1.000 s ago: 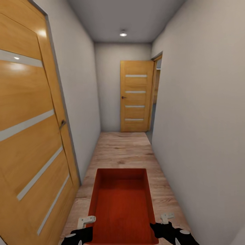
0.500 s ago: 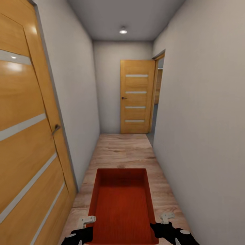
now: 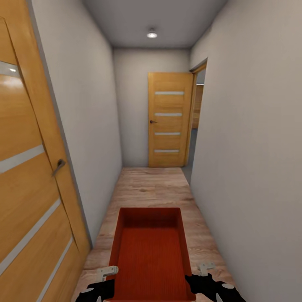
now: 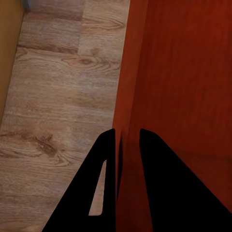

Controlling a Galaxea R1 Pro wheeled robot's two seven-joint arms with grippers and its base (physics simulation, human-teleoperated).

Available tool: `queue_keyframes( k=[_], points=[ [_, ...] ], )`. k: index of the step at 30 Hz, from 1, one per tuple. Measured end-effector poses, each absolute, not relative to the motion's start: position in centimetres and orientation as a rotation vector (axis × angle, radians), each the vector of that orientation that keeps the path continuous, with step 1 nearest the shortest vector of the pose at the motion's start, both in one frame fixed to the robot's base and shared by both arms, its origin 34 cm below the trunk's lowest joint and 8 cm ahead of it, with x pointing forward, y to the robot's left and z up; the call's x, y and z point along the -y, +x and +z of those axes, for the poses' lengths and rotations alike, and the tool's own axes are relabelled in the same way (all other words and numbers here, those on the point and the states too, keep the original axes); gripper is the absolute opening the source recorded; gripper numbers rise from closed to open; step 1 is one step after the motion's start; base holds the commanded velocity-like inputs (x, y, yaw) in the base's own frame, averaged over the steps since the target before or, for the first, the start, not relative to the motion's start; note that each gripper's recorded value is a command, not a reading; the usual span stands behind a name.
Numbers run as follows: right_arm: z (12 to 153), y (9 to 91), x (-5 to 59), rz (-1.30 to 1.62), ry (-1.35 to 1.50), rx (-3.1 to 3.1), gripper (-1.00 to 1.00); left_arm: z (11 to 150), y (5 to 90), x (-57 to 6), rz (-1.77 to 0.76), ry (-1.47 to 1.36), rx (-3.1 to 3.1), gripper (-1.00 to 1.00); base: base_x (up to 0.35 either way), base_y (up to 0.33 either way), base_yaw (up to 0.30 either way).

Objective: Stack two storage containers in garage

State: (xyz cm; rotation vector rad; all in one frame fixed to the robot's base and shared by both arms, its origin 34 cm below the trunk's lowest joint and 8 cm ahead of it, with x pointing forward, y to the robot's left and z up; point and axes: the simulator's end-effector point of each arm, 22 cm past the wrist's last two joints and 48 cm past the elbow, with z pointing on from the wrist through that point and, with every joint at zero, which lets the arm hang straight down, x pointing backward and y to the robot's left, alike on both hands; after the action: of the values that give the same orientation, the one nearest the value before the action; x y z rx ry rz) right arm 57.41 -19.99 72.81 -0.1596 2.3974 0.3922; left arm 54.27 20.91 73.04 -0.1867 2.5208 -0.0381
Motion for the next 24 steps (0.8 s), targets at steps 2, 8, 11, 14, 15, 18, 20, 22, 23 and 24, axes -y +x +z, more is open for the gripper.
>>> queue_keyframes(
  k=[2, 8, 11, 14, 15, 18, 20, 22, 23, 24],
  points=[
    [72.81, 57.41, 20.01, 0.392, -0.159, -2.397, -1.0, 73.04, 54.27, -20.89, -0.038, -0.186, -2.521, -1.0, 0.325, 0.0, 0.0],
    [72.81, 57.41, 20.03, 0.392, -0.16, -2.397, -1.0, 73.05, 54.27, -20.87, -0.038, -0.186, -2.521, -1.0, 0.325, 0.0, 0.0],
    [72.81, 57.41, 20.03, 0.392, -0.159, -2.397, -1.0, 73.05, 54.27, -20.87, -0.038, -0.186, -2.521, -1.0, 0.325, 0.0, 0.0],
    [72.81, 57.41, 20.0, 0.392, -0.16, -2.397, -1.0, 73.04, 54.27, -20.9, -0.038, -0.186, -2.521, -1.0, 0.325, 0.0, 0.0],
    [72.81, 57.41, 20.02, 0.392, -0.159, -2.397, -1.0, 73.05, 54.27, -20.88, -0.038, -0.186, -2.521, -1.0, 0.325, 0.0, 0.0],
    [72.81, 57.41, 20.02, 0.392, -0.159, -2.397, -1.0, 73.04, 54.27, -20.89, -0.038, -0.186, -2.521, -1.0, 0.325, 0.0, 0.0],
    [72.8, 57.4, 20.01, 0.392, -0.16, -2.398, -1.0, 73.01, 54.25, -20.89, -0.039, -0.187, -2.521, -1.0, 0.325, 0.0, 0.0],
    [72.79, 57.38, 20.04, 0.391, -0.162, -2.399, -1.0, 72.94, 54.2, -20.85, -0.04, -0.188, -2.521, -1.0, 0.325, 0.0, 0.0],
    [72.78, 57.37, 20.07, 0.39, -0.163, -2.399, -1.0, 72.9, 54.17, -20.83, -0.041, -0.189, -2.521, -1.0, 0.325, 0.0, 0.0],
    [72.77, 57.37, 20.09, 0.389, -0.165, -2.399, -1.0, 72.85, 54.14, -20.8, -0.041, -0.189, -2.521, -1.0, 0.325, 0.0, 0.0]
  ],
)
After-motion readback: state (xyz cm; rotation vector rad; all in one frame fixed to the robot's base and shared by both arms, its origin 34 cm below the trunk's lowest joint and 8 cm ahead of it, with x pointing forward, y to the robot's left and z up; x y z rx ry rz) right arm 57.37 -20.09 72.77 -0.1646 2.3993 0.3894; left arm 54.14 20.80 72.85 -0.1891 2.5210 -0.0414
